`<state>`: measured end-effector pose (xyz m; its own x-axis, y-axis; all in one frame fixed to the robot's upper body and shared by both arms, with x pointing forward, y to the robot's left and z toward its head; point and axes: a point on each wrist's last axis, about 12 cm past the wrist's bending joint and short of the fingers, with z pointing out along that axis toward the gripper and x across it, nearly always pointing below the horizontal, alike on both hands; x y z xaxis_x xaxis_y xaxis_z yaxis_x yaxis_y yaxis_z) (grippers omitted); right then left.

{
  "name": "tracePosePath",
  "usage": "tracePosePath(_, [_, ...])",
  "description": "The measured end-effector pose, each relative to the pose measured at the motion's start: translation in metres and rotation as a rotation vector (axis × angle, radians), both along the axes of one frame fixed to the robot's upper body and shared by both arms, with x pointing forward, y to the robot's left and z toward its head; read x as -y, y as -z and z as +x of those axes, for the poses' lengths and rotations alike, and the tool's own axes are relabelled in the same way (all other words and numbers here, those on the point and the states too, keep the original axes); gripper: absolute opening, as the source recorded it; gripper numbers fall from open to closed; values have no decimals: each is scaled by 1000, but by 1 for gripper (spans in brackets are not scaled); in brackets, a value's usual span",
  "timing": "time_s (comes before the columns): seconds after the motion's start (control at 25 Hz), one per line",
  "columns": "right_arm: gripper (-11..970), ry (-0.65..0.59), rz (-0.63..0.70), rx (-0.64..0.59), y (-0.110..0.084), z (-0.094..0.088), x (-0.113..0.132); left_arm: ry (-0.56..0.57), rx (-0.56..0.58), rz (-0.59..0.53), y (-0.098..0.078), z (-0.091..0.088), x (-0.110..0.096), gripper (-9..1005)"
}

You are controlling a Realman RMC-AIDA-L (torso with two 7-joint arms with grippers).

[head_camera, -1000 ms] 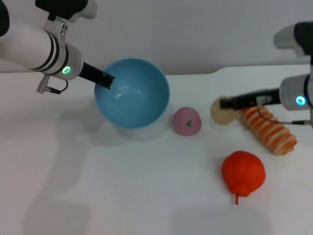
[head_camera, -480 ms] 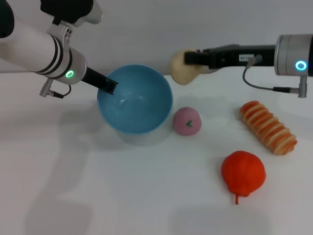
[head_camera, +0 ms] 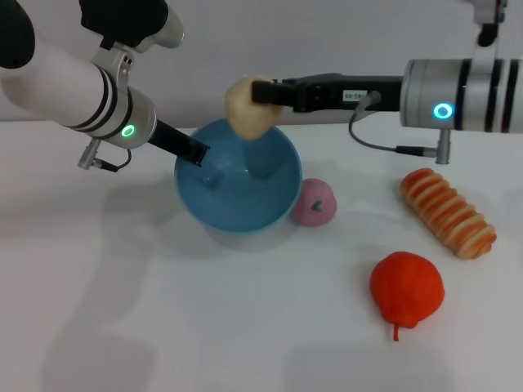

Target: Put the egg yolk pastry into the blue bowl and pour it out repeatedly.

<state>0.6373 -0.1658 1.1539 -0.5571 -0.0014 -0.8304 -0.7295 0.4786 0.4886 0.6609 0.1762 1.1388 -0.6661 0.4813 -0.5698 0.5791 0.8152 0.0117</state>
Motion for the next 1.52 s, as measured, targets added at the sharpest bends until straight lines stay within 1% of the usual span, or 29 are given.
tracePosePath(0.2, [49,65,-38,-17,12,7,-2,-4,-4,-1,1,-1,-1,-1])
tracePosePath(0.68, [38,24,-82,-11,20,7,-19,-8,1,-2,2,0,-3,0])
tracePosePath(0.84, [107,57,-79,-24,20,10,-18,-10,1,-2,2,0,-3,0])
tracePosePath(1.0, [176,61,-84,-24,21,10,-18,-10,-1,-1,3,0,-3,-1])
tracePosePath(1.16, [329,65,-84,-12,20,10,-16,-11,-1,-1,3,0,-3,0])
tracePosePath(1.24, [406,82,-87,5,19,10,-10,-15,2,-2,4,0,-4,0])
tracePosePath(1.32, [420,119,-103,59,16,11,3,-19,10,-3,4,0,-5,0])
tracePosePath(1.52, [454,248,-211,253,15,8,44,-30,27,-6,5,2,-7,0])
